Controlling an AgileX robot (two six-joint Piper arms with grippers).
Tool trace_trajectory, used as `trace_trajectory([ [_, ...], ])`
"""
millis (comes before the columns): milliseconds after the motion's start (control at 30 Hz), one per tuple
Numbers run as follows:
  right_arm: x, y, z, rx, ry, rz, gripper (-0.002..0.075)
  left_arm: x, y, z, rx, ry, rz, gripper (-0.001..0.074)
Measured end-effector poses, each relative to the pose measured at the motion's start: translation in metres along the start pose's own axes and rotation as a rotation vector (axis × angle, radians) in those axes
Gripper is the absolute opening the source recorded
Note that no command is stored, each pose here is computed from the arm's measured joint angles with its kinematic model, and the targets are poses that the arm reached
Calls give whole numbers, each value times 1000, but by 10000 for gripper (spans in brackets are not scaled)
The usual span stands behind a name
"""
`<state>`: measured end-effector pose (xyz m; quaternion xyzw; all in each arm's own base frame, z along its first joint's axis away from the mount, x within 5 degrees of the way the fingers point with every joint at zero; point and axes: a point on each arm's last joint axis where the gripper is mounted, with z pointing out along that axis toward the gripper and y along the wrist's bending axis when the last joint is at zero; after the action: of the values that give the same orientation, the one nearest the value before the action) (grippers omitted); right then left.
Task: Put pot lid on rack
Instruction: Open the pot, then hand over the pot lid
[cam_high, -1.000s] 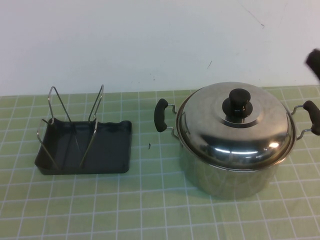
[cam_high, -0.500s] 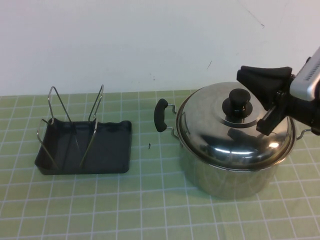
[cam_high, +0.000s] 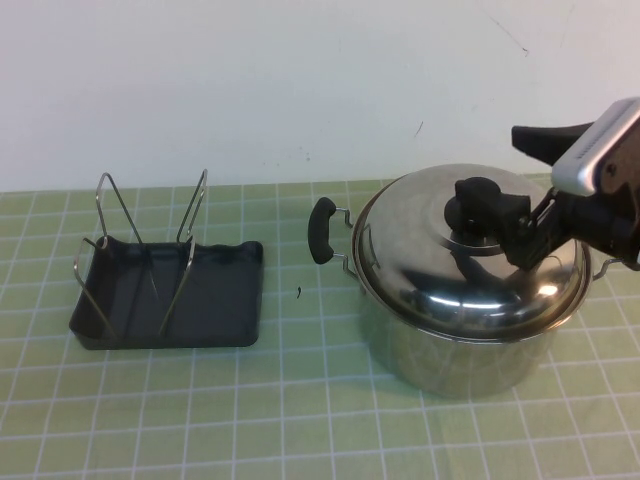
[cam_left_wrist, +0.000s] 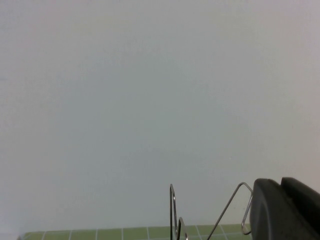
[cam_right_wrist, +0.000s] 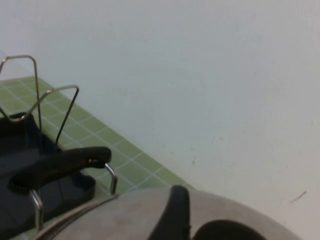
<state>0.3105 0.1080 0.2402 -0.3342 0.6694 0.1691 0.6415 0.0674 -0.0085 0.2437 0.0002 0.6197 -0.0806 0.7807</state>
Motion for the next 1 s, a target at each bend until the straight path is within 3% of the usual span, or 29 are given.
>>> trace_trajectory([
  [267,27,2,12,-27,50,52,613,0,0,0,0,0,0,-4],
  [500,30,5,16,-58,15,74,349,0,0,0,0,0,0,-3],
  [833,27,7,16,-70,-13,66,352,-4,-1,0,16,-40,-17,-3],
  [933,19,7,14,-78,-60,32,352,-7,-3,0,35,-73,-147,-3],
  [1000,6,8,10,-83,-118,-13,352,-9,-3,0,54,-90,-328,-3],
])
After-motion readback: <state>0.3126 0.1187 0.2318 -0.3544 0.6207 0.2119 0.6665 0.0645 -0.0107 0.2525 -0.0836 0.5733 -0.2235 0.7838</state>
